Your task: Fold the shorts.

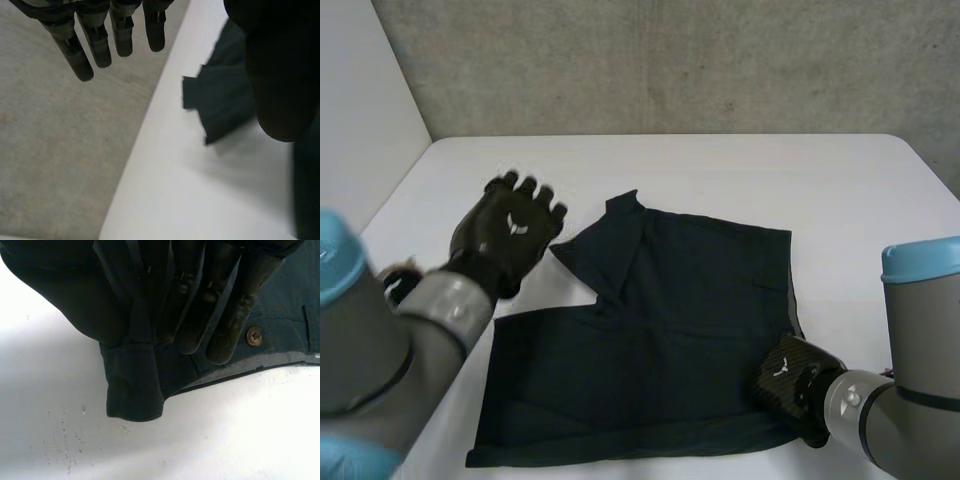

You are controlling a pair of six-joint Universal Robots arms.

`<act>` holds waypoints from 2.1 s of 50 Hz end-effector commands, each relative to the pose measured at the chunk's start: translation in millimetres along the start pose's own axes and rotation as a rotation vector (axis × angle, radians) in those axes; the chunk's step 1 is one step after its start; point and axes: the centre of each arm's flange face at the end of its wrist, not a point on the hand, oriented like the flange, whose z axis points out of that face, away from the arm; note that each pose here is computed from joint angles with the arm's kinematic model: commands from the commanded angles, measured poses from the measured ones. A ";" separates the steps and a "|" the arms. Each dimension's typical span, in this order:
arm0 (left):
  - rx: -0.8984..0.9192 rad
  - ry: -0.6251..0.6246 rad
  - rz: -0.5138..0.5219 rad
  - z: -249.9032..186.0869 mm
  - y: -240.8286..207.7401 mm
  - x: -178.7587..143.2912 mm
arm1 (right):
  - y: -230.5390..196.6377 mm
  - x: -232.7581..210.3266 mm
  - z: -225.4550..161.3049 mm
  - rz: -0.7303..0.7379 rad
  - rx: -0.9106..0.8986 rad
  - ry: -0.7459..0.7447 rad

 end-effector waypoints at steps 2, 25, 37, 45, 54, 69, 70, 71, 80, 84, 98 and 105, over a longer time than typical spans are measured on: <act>0.064 0.109 -0.099 76.0 23.6 19.2 | 1.0 0.2 5.4 0.026 0.027 0.034; -0.165 0.139 -0.197 155.0 82.4 38.9 | 3.9 14.3 11.3 0.098 0.047 0.096; -0.501 -0.063 -0.137 122.7 105.9 26.8 | 1.8 17.4 11.4 0.097 0.059 0.111; -0.475 -0.016 -0.152 97.4 80.2 36.6 | 0.2 18.3 12.3 0.107 0.072 0.122; -0.330 -0.141 -0.375 63.7 29.2 -15.5 | 0.7 19.4 12.6 0.147 0.079 0.127; -0.512 0.370 -0.465 -48.2 15.3 22.9 | -4.0 23.4 2.5 0.140 0.108 0.159; -0.530 0.385 -0.462 -52.0 18.3 27.0 | -4.0 23.4 2.5 0.140 0.108 0.159; -0.537 0.390 -0.461 -52.8 20.1 29.1 | -4.4 23.9 2.5 0.138 0.110 0.161; -0.552 0.407 -0.366 -25.4 40.7 42.8 | -15.2 36.3 1.3 0.125 0.147 0.206; -0.430 0.230 -0.336 18.0 32.0 22.0 | -29.3 55.2 3.5 0.114 0.196 0.273; -0.055 -0.256 -0.340 170.4 13.1 -15.9 | -76.9 159.3 87.7 0.094 0.334 0.667; -0.053 -0.266 -0.260 207.9 38.7 12.8 | -81.5 170.8 143.6 0.061 0.426 0.682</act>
